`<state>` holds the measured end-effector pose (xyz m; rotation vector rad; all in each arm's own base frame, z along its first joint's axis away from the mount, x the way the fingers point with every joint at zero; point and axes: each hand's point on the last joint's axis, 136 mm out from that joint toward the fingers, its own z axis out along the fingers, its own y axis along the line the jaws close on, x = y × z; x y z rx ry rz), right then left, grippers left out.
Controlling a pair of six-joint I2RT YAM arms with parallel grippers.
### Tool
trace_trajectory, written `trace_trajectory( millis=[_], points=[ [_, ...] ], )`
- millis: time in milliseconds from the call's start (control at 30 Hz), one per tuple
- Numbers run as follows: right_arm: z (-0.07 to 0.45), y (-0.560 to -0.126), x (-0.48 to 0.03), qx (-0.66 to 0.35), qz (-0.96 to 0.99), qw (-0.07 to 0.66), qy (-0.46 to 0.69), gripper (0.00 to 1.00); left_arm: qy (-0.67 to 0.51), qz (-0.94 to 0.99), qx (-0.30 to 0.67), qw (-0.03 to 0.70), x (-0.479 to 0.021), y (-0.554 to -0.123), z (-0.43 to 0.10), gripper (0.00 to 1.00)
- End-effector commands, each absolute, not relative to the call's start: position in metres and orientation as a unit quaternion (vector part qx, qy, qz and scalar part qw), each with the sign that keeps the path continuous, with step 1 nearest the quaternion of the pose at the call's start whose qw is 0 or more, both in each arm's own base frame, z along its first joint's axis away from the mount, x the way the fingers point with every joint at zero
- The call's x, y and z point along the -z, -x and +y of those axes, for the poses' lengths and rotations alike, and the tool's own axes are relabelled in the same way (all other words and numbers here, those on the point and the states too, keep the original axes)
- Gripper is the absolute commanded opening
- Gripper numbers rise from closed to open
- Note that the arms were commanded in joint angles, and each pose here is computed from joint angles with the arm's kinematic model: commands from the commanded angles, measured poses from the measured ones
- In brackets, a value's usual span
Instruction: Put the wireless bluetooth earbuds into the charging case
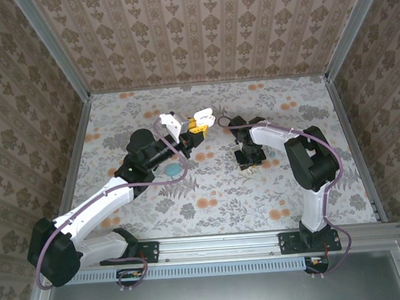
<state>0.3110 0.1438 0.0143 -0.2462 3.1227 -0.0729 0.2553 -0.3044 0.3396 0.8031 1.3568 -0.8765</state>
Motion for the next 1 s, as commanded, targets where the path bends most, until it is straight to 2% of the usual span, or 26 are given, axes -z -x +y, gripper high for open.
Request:
trace_trajectory(
  millis=[0, 333, 633, 967],
  points=[
    [0.137, -0.299, -0.021, 0.038, 0.997, -0.006, 0.068, 0.32, -0.345, 0.587, 0.377, 0.628, -0.347, -0.255, -0.299, 0.22],
    [0.146, -0.314, -0.098, -0.032, 0.992, 0.118, 0.028, 0.31, -0.342, 0.593, 0.373, 0.626, -0.343, -0.259, -0.299, 0.22],
    [0.164, -0.325, -0.231, -0.198, 0.920, 0.337, -0.034, 0.31, -0.332, 0.600, 0.381, 0.621, -0.335, -0.268, -0.305, 0.22],
    [0.184, -0.315, -0.326, -0.369, 0.813, 0.445, -0.066, 0.31, -0.329, 0.598, 0.401, 0.611, -0.328, -0.275, -0.320, 0.22]
  ],
)
